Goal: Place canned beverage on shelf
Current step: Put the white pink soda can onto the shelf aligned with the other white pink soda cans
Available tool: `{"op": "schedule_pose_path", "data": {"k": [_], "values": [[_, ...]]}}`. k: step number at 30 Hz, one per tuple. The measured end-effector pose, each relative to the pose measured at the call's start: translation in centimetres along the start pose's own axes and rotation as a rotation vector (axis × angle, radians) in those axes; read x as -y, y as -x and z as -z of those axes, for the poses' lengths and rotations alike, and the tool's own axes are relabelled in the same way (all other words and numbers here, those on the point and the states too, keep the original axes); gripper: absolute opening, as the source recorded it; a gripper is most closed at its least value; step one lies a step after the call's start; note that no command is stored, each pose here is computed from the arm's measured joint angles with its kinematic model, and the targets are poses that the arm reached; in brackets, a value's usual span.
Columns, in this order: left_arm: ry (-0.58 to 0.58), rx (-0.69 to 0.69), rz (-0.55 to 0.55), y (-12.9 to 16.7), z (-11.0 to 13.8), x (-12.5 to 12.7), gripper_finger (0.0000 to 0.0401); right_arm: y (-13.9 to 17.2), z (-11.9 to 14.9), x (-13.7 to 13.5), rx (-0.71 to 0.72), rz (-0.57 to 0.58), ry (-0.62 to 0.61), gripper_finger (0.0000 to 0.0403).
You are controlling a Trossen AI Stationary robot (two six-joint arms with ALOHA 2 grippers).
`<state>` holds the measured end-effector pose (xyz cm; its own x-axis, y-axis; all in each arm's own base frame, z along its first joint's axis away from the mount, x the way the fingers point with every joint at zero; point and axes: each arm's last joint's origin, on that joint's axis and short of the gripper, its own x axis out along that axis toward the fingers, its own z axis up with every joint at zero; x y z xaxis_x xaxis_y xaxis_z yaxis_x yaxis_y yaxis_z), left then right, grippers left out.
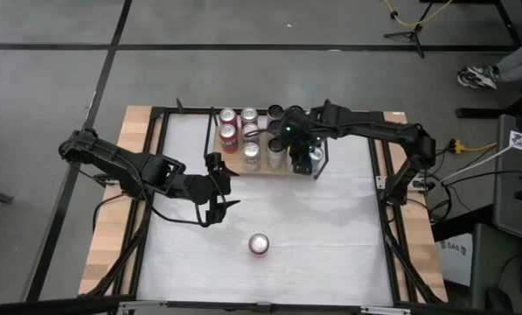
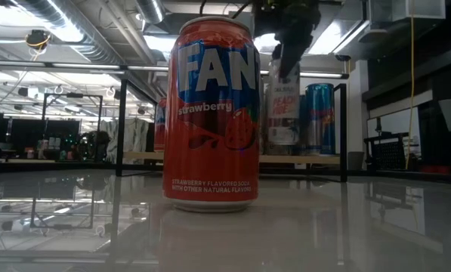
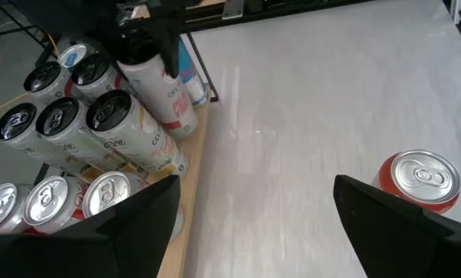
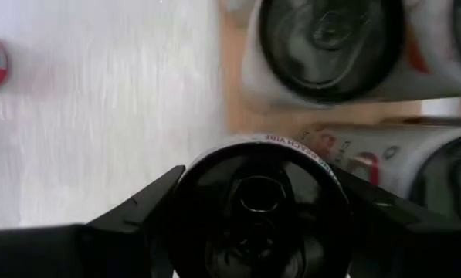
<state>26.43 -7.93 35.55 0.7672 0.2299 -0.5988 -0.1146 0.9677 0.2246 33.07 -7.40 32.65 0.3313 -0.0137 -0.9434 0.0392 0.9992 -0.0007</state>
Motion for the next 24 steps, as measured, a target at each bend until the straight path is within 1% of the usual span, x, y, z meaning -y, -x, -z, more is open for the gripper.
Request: {"op": "schedule_pose_path", "data": {"k": [9, 14, 24], "values": [[0.000, 0.000, 0.000, 0.0, 0.0, 0.0, 0.0334, -1.7, 0.5, 0.0, -0.025, 0.003, 0.013, 0.0260], [0.000, 0.001, 0.000, 0.0, 0.0, 0.0, 0.0334, -1.9, 0.6, 0.1, -0.037, 0.036, 0.017, 0.0261], [0.008, 0.015, 0.002, 0.0, -0.2, 0.0, 0.0334, -2.0, 0.5, 0.1, -0.020, 0.039, 0.018, 0.0261]]}}
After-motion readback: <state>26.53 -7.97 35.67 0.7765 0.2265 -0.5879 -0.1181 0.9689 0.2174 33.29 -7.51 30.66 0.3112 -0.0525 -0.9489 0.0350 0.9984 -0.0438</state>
